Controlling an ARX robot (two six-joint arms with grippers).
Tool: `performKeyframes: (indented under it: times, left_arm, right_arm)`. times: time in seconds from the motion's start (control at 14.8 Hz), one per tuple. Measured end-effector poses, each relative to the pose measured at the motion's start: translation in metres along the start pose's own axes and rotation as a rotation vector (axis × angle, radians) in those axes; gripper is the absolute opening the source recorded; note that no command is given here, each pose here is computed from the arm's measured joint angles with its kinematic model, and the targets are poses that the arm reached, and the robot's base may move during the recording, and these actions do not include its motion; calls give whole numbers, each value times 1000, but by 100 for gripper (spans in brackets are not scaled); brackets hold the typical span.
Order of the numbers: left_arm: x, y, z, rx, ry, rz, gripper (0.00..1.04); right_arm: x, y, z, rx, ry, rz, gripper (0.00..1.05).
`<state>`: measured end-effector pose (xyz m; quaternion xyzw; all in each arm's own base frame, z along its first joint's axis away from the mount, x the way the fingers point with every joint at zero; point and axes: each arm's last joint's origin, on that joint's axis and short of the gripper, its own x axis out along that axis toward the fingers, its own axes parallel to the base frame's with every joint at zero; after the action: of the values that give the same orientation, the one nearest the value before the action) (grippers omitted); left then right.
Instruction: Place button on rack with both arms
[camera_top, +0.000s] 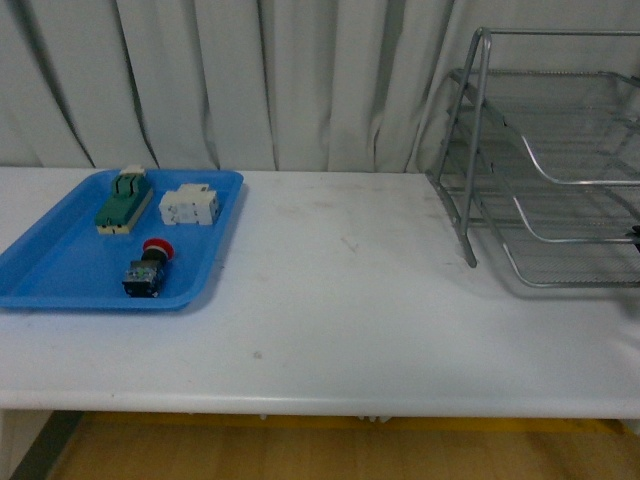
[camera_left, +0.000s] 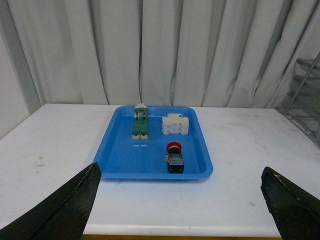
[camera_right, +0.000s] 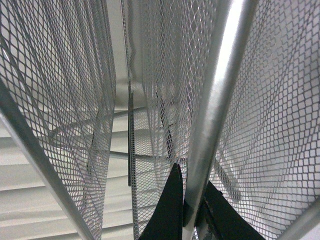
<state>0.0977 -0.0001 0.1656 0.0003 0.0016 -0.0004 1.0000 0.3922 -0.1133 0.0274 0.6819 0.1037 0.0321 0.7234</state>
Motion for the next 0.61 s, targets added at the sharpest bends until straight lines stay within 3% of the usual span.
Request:
performKeyframes:
  times: [0.61]
  left_arm:
    - [0, 0, 0, 0, 0, 0, 98]
  right_arm:
    - [-57, -7, -15, 2, -39, -111, 4]
